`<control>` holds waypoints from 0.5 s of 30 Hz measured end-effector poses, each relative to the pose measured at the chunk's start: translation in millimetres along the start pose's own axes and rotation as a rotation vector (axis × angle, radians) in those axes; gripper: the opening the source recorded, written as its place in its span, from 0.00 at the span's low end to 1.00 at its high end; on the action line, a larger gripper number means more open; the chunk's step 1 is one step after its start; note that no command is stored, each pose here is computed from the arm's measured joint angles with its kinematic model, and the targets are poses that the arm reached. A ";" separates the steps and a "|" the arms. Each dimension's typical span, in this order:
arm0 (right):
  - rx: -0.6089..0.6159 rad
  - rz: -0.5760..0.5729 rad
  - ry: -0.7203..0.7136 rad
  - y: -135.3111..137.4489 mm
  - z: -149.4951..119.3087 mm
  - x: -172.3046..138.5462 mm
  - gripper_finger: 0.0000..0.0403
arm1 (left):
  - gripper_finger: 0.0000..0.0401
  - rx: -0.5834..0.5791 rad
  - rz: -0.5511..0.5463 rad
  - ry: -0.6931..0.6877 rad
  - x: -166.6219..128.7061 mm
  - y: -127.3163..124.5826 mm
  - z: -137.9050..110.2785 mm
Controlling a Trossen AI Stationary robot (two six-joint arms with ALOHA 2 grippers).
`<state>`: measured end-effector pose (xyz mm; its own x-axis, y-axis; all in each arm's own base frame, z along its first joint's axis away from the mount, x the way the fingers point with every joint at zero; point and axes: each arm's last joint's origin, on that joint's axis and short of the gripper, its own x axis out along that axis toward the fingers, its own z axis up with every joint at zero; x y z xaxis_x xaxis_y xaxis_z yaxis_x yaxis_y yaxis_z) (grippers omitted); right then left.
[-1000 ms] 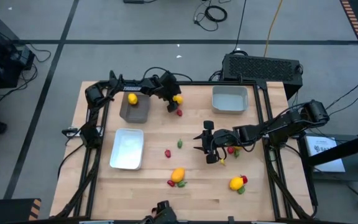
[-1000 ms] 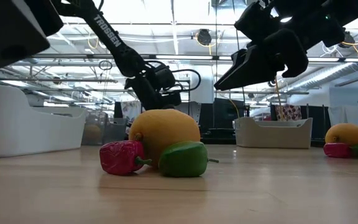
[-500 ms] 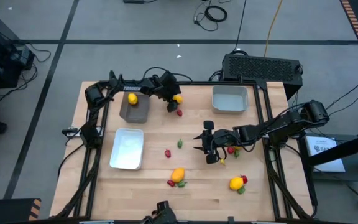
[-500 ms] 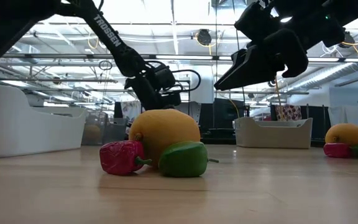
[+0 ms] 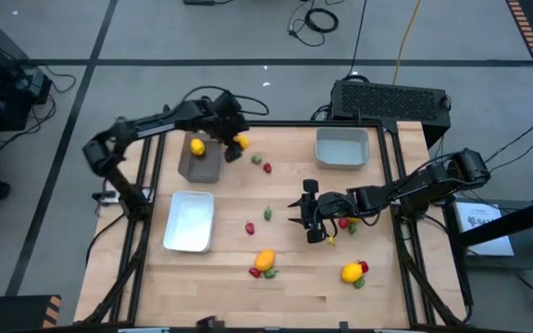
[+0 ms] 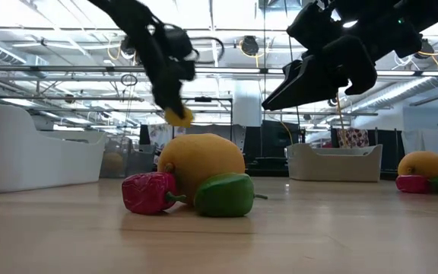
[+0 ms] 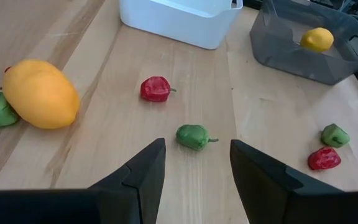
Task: Sort produce into baskets
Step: Put the top left yellow lemon into the black bin
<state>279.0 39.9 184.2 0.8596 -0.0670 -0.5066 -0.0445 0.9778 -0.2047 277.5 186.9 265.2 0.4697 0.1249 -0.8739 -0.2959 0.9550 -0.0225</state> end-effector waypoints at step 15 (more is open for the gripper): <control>0.002 -0.002 -0.011 -0.1 1.1 0.0 0.42 | 0.58 -0.136 0.192 0.200 -22.4 -12.6 -65.0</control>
<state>279.5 40.0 185.2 0.8653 -0.0663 -0.4968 -0.0419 0.9782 -0.2034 216.6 154.5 253.5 0.2258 0.2314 -0.9463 -0.4784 0.8725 0.0993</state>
